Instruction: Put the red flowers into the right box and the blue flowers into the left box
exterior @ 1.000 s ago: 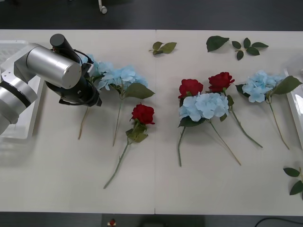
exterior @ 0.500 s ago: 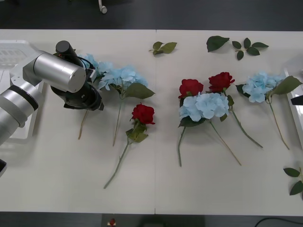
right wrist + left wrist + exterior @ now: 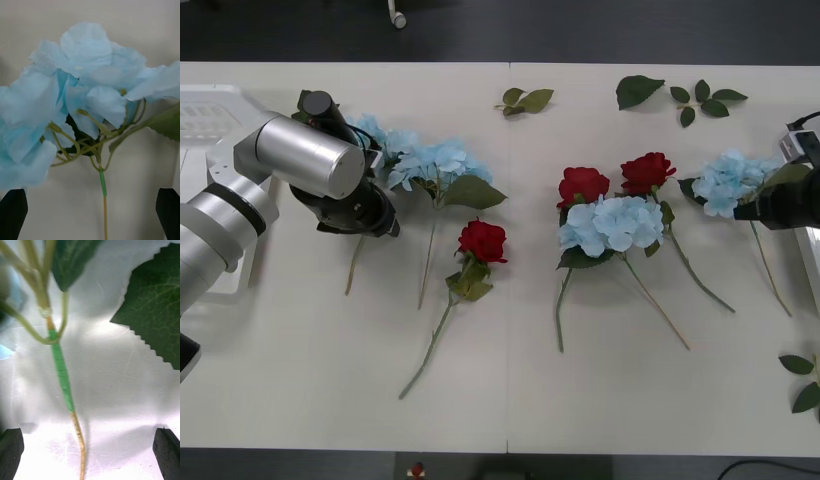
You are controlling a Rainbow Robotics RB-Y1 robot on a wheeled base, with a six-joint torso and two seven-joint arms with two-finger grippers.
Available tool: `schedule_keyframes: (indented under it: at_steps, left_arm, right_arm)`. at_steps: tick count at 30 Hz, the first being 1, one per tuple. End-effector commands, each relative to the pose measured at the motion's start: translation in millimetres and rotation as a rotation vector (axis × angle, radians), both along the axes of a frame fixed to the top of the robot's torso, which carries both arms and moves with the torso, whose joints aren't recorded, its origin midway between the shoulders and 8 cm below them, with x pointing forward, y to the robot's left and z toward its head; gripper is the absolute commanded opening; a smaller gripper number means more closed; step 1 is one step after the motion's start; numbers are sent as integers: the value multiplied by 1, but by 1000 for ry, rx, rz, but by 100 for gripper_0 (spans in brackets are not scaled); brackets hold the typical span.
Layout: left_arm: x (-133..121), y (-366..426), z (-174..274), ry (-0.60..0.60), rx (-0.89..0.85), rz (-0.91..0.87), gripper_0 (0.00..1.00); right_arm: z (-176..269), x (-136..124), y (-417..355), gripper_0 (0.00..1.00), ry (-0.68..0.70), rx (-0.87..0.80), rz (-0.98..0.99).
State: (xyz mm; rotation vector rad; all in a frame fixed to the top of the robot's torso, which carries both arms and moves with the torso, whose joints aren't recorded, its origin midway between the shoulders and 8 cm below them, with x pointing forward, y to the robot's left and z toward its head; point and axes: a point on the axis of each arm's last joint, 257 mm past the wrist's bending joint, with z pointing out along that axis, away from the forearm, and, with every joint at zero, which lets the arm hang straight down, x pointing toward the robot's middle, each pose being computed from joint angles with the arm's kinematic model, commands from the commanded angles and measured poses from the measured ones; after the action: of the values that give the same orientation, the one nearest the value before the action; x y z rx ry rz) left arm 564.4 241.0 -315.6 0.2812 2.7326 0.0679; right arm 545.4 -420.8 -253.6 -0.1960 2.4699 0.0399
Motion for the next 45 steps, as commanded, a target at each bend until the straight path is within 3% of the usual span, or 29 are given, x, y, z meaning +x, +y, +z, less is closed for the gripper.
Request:
schedule_keyframes:
  at_steps: [1, 6, 9, 12, 13, 14, 19, 27, 30, 31, 42, 43, 45]
  left_arm:
    - [25, -15, 35, -72, -8, -33, 100]
    - [25, -20, 32, -68, -17, -32, 98]
    - [25, -19, 31, -68, -18, -30, 79]
    - [24, -20, 30, -66, -18, -29, 65]
    - [25, -20, 30, -67, -20, -28, 53]
    - [24, -21, 29, -65, -20, -29, 47]
    - [25, -23, 28, -66, -25, -29, 30]
    - [25, -22, 28, -66, -22, -30, 27]
    - [25, -22, 28, -66, -23, -29, 11]
    - [25, -24, 28, -67, -23, -31, 0]
    - [34, -18, 44, -98, -10, -43, 0]
    - [34, -17, 47, -101, -12, -44, 0]
    - [35, -13, 62, -110, -10, -51, 0]
  right_arm:
    - [10, 25, 13, 100, -35, -13, 23]
    - [-1, 28, 22, 100, -27, -14, 34]
    - [-7, 25, 22, 100, -13, -32, 49]
    - [-15, 21, 17, 100, 1, -48, 51]
    - [-19, 19, 16, 100, 8, -55, 53]
    - [-22, 17, 14, 100, 11, -61, 54]
    - [-29, 15, 9, 100, 16, -82, 58]
    - [-37, 12, 6, 100, 25, -97, 64]
    - [-41, 12, 7, 100, 26, -95, 63]
    - [-43, 12, 6, 100, 27, -95, 61]
    - [-59, 13, 10, 100, 29, -95, 58]
    - [-59, 14, 11, 98, 28, -95, 59]
    - [-60, 13, 10, 81, 30, -96, 57]
